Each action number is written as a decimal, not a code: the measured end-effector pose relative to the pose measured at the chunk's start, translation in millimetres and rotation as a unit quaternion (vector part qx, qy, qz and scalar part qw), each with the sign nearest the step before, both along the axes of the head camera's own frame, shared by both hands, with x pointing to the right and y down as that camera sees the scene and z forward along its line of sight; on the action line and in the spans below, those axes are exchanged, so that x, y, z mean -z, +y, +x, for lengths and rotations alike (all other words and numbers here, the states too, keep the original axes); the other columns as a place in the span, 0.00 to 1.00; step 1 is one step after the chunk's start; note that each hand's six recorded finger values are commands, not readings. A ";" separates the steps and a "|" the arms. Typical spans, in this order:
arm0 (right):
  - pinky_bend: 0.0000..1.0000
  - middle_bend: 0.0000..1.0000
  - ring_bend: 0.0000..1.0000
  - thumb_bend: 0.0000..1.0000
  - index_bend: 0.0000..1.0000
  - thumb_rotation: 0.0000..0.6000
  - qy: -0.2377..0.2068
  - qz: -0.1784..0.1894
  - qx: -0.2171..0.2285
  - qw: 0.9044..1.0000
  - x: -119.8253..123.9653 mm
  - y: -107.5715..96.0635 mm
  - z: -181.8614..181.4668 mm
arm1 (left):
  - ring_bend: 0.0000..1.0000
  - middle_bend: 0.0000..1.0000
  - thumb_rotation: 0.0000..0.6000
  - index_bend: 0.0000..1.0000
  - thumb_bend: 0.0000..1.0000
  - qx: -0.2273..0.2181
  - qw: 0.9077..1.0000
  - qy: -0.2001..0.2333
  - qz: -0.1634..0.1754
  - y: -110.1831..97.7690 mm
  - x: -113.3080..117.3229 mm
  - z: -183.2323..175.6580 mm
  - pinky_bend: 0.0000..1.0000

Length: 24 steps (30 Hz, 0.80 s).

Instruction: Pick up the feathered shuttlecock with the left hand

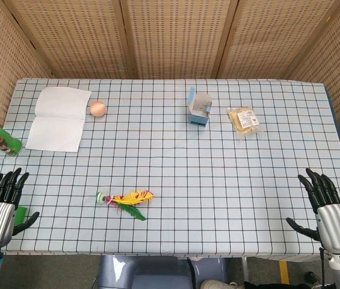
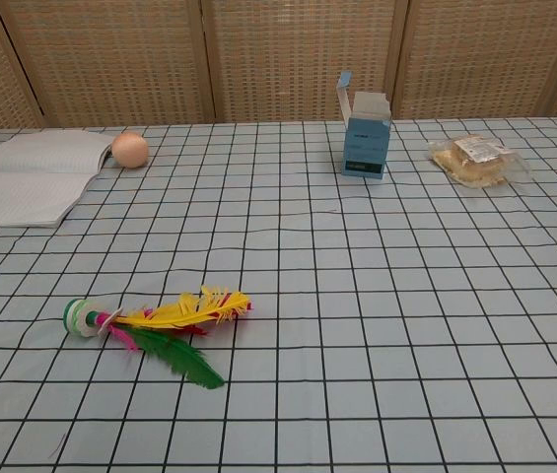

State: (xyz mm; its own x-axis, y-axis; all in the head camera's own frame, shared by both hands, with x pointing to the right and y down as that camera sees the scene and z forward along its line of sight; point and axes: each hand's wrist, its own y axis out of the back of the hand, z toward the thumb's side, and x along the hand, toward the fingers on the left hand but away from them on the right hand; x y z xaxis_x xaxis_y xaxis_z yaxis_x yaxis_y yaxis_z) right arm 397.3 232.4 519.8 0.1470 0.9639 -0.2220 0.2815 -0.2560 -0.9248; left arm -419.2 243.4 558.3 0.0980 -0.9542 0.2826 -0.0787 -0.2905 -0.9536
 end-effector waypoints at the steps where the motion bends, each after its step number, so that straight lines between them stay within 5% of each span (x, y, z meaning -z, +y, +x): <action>1: 0.08 0.00 0.00 0.04 0.02 1.00 0.001 -0.001 -0.001 1.000 -0.5 0.0 0.3 | 0.00 0.00 1.00 0.01 0.18 0.000 1.000 0.000 -0.002 0.3 -1.1 0.3 0.00; 24: 0.08 0.00 0.00 0.04 0.02 1.00 0.003 -0.021 -0.008 1.000 -4.8 -0.9 5.0 | 0.00 0.00 1.00 0.05 0.19 -0.001 1.000 0.007 -0.018 0.9 -5.2 3.8 0.00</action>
